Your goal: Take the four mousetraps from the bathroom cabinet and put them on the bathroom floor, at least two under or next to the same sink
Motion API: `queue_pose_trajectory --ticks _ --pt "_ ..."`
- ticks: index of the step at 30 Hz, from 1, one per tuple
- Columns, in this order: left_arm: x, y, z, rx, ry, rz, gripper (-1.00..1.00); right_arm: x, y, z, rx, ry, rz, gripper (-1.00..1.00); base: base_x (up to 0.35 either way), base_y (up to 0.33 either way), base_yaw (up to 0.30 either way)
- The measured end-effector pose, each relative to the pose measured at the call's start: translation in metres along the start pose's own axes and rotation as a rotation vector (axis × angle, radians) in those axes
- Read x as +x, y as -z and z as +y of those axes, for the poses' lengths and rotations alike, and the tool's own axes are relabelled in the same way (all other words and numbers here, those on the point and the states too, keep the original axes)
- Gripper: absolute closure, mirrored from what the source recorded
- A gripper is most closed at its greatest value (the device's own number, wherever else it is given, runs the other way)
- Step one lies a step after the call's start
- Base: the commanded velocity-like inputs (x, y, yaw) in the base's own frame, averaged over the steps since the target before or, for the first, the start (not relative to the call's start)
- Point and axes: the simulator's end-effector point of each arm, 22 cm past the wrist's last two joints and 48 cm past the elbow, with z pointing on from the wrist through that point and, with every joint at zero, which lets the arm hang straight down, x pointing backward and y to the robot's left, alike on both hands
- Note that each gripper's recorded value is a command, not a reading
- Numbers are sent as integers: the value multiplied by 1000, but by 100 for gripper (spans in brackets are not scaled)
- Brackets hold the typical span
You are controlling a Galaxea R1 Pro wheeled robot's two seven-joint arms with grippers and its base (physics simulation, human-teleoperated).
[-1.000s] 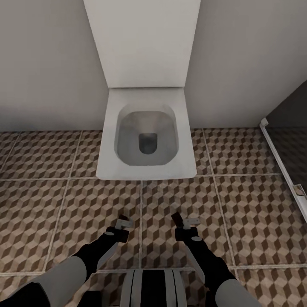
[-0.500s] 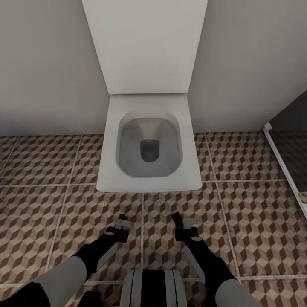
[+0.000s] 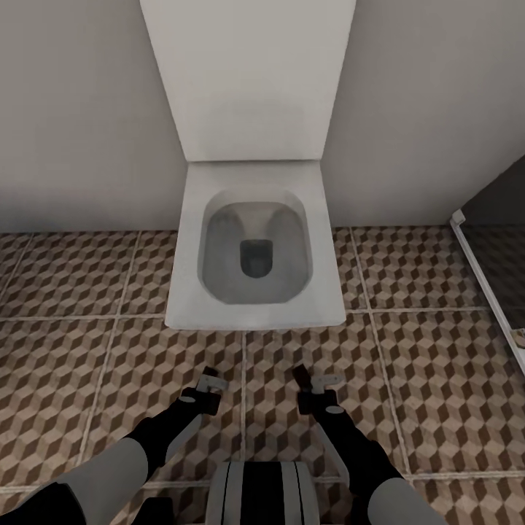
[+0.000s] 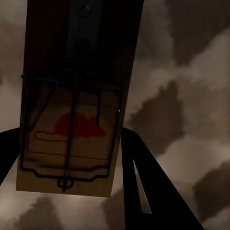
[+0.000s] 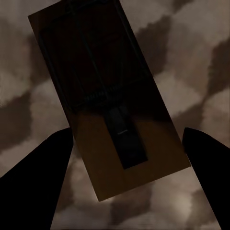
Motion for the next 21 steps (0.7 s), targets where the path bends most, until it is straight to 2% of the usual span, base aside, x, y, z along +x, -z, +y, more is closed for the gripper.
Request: queue_pose_trajectory --ticks 13,21 --pt "0 0 0 1 0 -1 100 6 -1 0 1 5 15 100 0 0 0" --pt "-2 1 -13 17 2 -2 100 10 -3 -3 9 22 29 100 0 0 0"
